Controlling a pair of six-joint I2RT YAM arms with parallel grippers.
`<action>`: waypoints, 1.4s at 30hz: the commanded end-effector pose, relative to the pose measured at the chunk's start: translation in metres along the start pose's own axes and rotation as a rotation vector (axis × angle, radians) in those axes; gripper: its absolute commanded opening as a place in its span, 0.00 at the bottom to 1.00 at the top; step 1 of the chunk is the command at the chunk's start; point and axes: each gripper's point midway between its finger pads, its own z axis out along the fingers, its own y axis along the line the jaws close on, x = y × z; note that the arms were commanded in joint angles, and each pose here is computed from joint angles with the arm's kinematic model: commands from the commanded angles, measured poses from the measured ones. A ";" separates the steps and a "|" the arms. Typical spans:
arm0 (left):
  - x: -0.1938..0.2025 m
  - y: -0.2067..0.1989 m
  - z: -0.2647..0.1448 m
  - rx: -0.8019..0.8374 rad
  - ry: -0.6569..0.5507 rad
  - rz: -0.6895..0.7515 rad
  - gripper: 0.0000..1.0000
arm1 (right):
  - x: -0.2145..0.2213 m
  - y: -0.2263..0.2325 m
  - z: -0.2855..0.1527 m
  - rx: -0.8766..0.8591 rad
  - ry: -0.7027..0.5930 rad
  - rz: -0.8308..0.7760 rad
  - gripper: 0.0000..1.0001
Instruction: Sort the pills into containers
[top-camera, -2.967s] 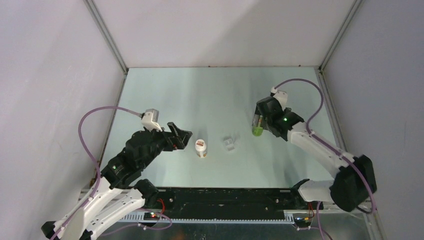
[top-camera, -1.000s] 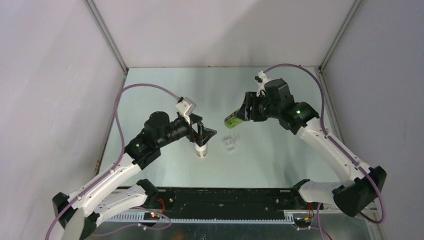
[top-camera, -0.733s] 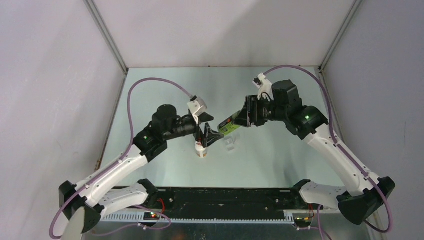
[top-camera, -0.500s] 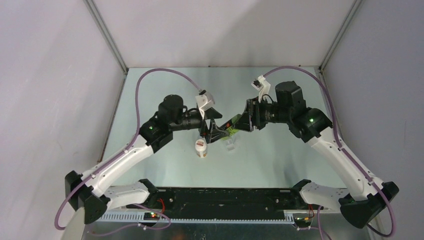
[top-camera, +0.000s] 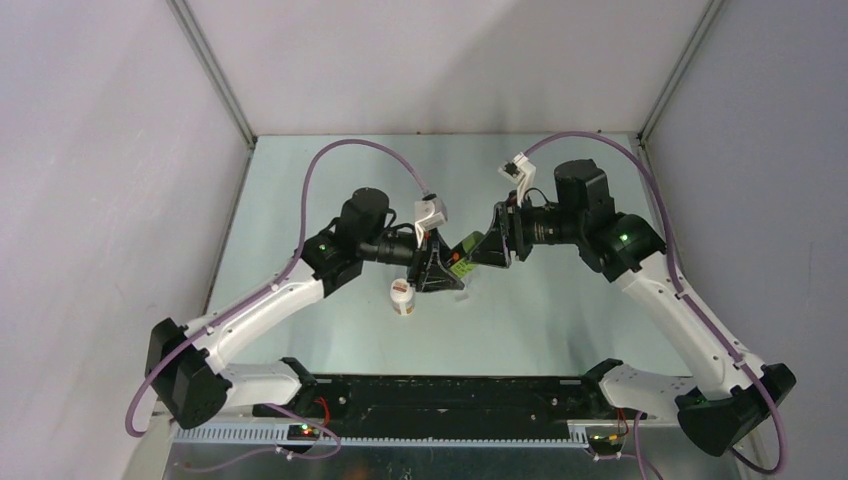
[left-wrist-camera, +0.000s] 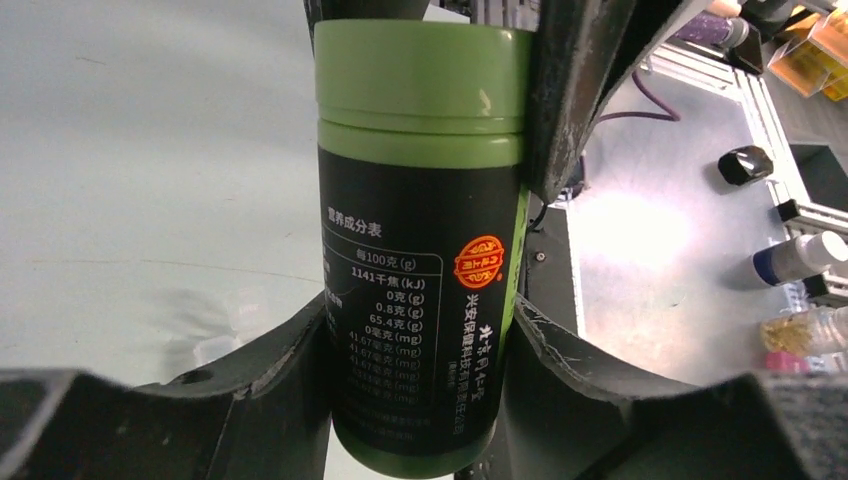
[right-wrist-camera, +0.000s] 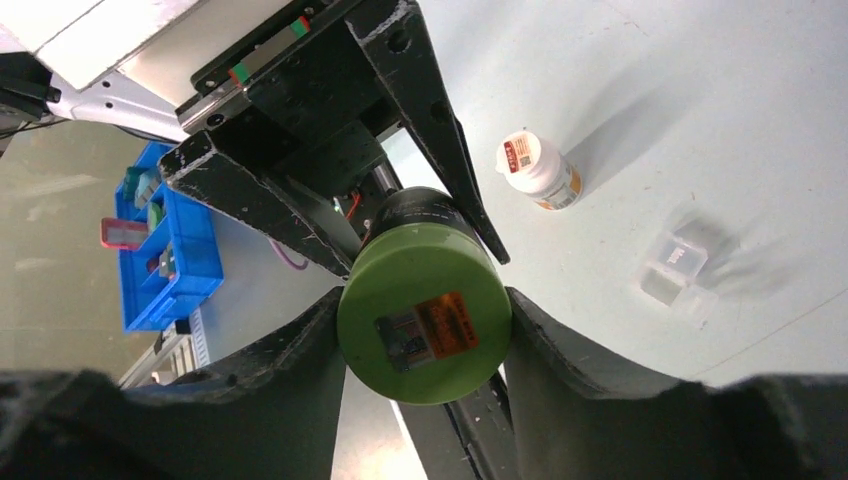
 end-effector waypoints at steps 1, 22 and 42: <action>-0.037 -0.006 -0.002 0.006 -0.106 0.088 0.03 | -0.020 0.020 0.000 -0.078 -0.067 -0.022 0.72; -0.053 0.039 -0.015 -0.302 -0.294 -0.007 0.00 | -0.085 -0.012 0.003 0.166 -0.649 0.230 0.69; -0.056 -0.034 -0.003 0.135 -0.098 -0.136 0.00 | -0.002 0.039 -0.040 -0.504 -0.200 -0.525 0.00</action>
